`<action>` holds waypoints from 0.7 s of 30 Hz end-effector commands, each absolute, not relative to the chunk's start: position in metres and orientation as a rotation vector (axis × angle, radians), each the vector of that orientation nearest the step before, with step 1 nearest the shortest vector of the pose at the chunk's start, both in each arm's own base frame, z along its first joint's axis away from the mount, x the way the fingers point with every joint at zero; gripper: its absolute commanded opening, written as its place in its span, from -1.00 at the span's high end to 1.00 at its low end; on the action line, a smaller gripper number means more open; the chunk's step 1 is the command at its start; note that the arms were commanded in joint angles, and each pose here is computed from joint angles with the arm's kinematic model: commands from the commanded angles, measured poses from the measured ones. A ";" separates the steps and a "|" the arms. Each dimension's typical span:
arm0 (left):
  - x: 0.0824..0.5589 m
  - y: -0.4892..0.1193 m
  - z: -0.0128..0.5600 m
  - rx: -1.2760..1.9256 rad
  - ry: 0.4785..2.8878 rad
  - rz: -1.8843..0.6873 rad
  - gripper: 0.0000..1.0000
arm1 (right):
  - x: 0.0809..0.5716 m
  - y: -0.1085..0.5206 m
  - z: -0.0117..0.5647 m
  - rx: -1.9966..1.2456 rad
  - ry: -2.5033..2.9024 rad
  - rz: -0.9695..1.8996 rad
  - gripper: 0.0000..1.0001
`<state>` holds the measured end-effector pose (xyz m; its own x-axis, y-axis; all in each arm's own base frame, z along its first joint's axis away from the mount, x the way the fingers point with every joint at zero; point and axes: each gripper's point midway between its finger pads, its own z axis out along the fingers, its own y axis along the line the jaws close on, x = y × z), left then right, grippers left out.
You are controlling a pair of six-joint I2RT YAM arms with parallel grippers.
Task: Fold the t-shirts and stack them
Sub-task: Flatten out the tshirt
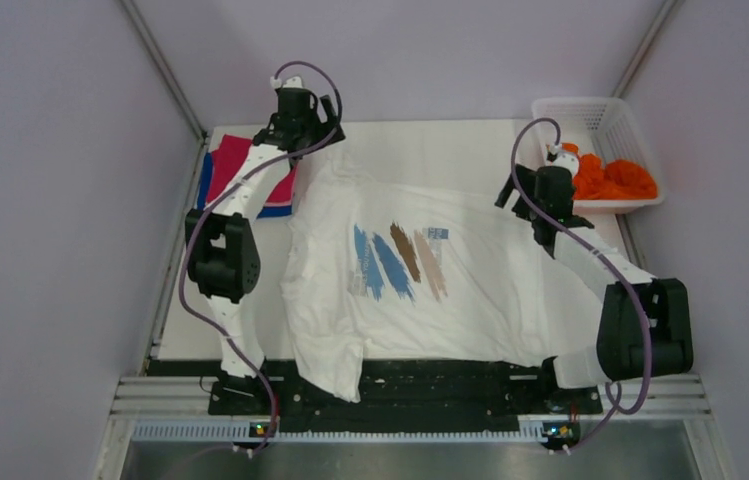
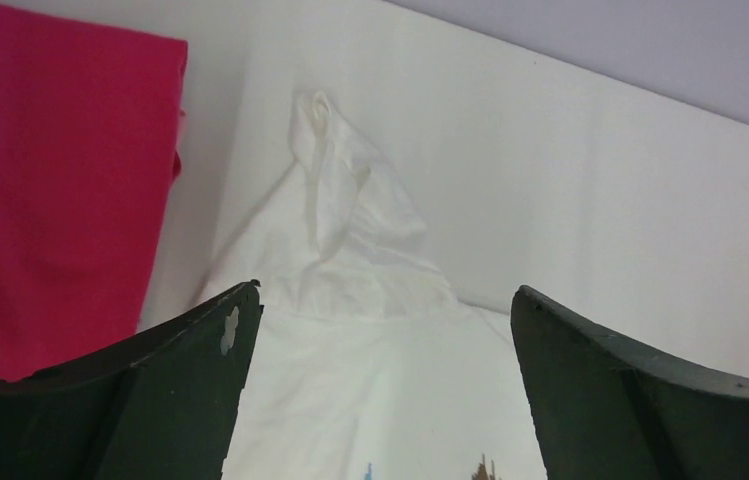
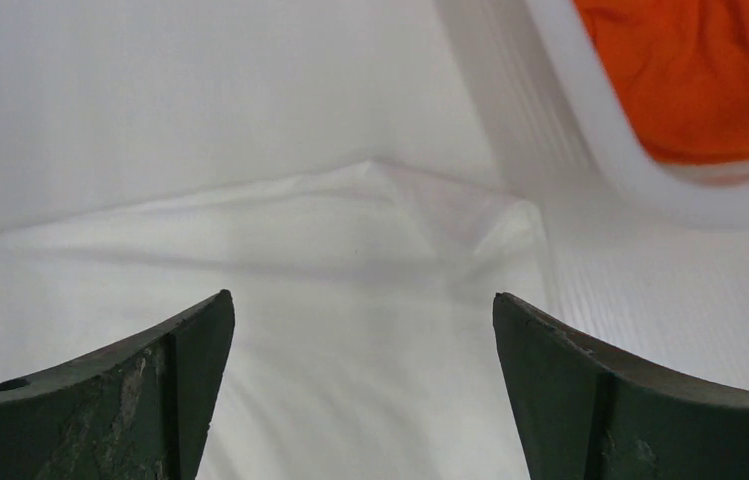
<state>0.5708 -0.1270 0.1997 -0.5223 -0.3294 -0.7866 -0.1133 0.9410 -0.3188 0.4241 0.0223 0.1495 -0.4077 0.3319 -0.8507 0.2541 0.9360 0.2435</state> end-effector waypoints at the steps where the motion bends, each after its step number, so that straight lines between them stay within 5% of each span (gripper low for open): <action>1: 0.559 -0.146 0.181 -0.432 2.123 -0.452 -0.98 | 0.404 0.053 0.122 0.391 2.095 0.267 -0.97; 21: 0.626 -0.180 0.082 -0.675 2.187 -0.699 -0.62 | 0.426 0.046 0.076 0.426 2.189 0.182 -0.97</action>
